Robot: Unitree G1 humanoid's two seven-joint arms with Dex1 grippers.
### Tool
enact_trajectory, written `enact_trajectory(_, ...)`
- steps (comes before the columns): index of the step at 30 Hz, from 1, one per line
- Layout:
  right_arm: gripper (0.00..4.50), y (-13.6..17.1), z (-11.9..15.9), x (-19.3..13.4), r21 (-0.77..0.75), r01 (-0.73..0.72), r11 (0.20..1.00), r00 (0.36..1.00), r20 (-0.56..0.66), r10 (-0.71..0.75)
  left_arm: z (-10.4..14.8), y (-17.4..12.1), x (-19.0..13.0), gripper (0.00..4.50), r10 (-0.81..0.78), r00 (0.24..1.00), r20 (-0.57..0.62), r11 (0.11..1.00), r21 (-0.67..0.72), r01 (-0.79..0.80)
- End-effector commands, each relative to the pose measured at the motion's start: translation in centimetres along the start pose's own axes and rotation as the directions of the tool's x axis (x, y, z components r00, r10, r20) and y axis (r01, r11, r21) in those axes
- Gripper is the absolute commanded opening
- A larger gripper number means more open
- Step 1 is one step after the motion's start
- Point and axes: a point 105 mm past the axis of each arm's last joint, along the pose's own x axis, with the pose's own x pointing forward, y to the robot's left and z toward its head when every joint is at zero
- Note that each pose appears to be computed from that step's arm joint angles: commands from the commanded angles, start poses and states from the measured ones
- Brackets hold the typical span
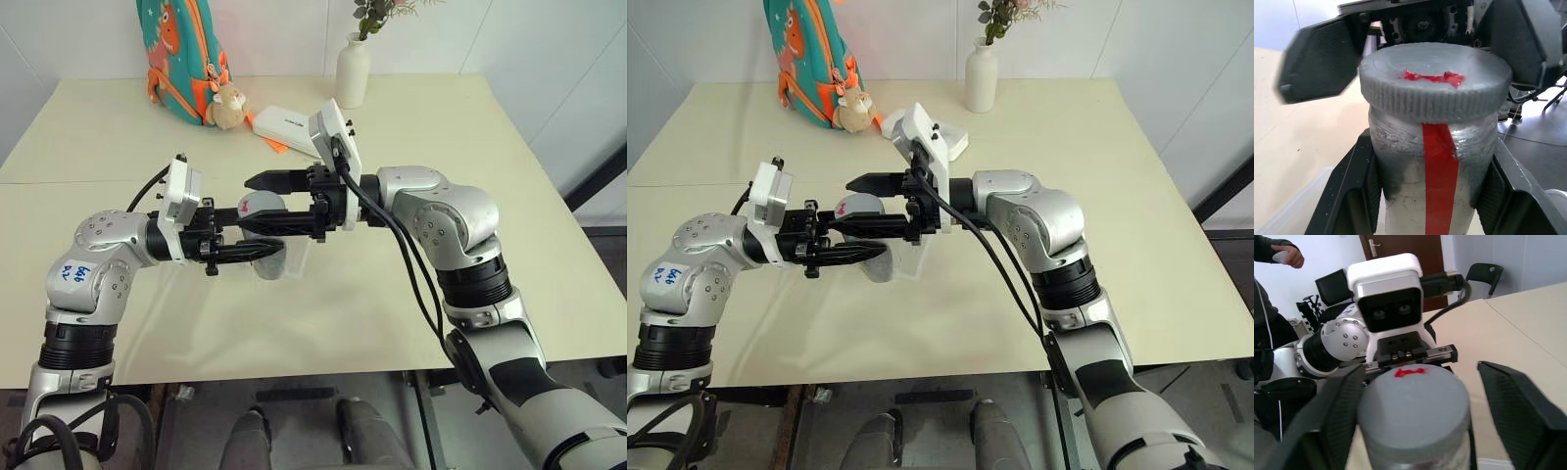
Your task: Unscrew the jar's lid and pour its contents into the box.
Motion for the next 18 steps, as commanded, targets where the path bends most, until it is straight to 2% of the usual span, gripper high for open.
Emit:
enact_trajectory(1, 2.92, 0.3, 1.5, 0.2, -0.059, -0.001, 0.998, 0.999, 0.036, 0.003, 1.4, -0.3, 0.2, 2.06, -0.025, 1.000, 0.010, 0.997, 0.070, 0.024)
enact_trajectory(5, 2.92, 0.5, 2.6, -0.1, -0.021, -0.016, 1.000, 0.995, 0.094, 0.018, 1.4, -0.2, 0.1, 2.06, -0.022, 1.000, 0.008, 0.997, 0.071, 0.022)
enact_trajectory(9, 2.92, 1.3, 6.1, -1.0, 0.085, -0.094, 0.992, 0.952, 0.301, 0.064, 1.3, -0.2, 0.0, 2.06, -0.018, 1.000, 0.007, 0.997, 0.069, 0.017)
enact_trajectory(12, 2.92, 1.1, 7.4, -1.8, 0.105, -0.081, 0.991, 0.933, 0.357, 0.038, 1.2, -0.3, 0.0, 2.06, -0.016, 1.000, 0.004, 0.998, 0.068, 0.016)
enact_trajectory(16, 2.92, -0.1, 6.8, -3.8, 0.068, 0.056, 0.996, 0.942, 0.327, -0.075, 1.1, -0.2, -0.3, 2.06, -0.002, 1.000, 0.002, 0.998, 0.068, 0.002)
enact_trajectory(18, 2.92, -1.3, 5.4, -5.5, 0.034, 0.181, 0.983, 0.940, 0.288, -0.183, 1.1, -0.1, -0.6, 2.06, 0.021, 1.000, 0.008, 0.997, 0.068, -0.022)
